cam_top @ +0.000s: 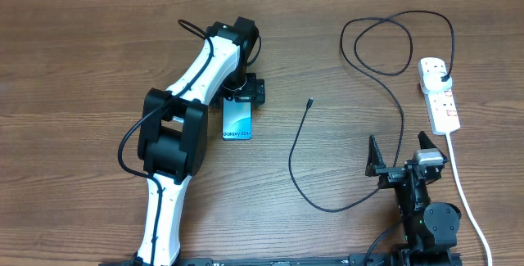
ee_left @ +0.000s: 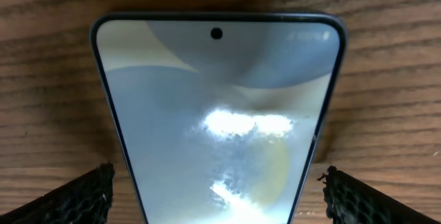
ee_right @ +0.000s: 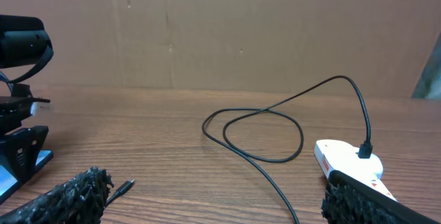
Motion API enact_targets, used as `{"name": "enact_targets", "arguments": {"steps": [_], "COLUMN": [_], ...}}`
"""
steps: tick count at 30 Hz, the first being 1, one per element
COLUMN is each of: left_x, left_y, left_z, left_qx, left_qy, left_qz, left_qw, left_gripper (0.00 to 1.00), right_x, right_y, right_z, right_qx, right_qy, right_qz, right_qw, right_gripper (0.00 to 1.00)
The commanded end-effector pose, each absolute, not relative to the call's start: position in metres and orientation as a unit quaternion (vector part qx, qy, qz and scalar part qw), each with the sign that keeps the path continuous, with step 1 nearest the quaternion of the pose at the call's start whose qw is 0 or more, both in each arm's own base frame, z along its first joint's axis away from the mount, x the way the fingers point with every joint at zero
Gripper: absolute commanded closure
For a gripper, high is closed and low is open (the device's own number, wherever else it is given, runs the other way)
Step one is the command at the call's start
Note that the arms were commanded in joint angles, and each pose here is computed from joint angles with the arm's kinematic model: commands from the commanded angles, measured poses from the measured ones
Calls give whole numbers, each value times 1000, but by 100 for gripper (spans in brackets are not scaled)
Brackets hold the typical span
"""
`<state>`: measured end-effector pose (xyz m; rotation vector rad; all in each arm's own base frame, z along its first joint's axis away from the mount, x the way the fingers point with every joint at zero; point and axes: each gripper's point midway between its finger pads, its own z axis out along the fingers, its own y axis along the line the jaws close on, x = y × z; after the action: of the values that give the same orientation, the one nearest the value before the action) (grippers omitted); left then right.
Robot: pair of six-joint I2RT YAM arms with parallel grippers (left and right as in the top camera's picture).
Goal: Plug charger to phone and switch on socket
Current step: 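Move the left gripper over the blue-screen phone and lower onto it, then grasp the phone edge with the left gripper and tilt it upright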
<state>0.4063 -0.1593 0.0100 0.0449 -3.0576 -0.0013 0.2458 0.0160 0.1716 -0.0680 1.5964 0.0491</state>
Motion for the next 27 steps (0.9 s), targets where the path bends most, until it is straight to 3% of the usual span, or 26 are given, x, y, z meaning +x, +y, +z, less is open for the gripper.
{"name": "enact_targets", "arguments": {"steps": [1,24,27], "left_x": [399,350,351], "left_y": [-153,-150,-151], "left_z": [-9,-53,-53], "left_qx": [37,71,64], "left_qy": [-998,-991,-991], "left_qz": [-11,-16,-13], "left_qw": [52,116,114], "left_gripper": [0,0,4], "right_x": [246,246,246], "right_y": [13,13,13], "right_z": [170,170,170], "right_qx": [-25,-25,-25], "right_qy": [715,715,715], "right_qz": [18,18,18], "right_qw": [698,698,698], "right_gripper": [0,0,0]}}
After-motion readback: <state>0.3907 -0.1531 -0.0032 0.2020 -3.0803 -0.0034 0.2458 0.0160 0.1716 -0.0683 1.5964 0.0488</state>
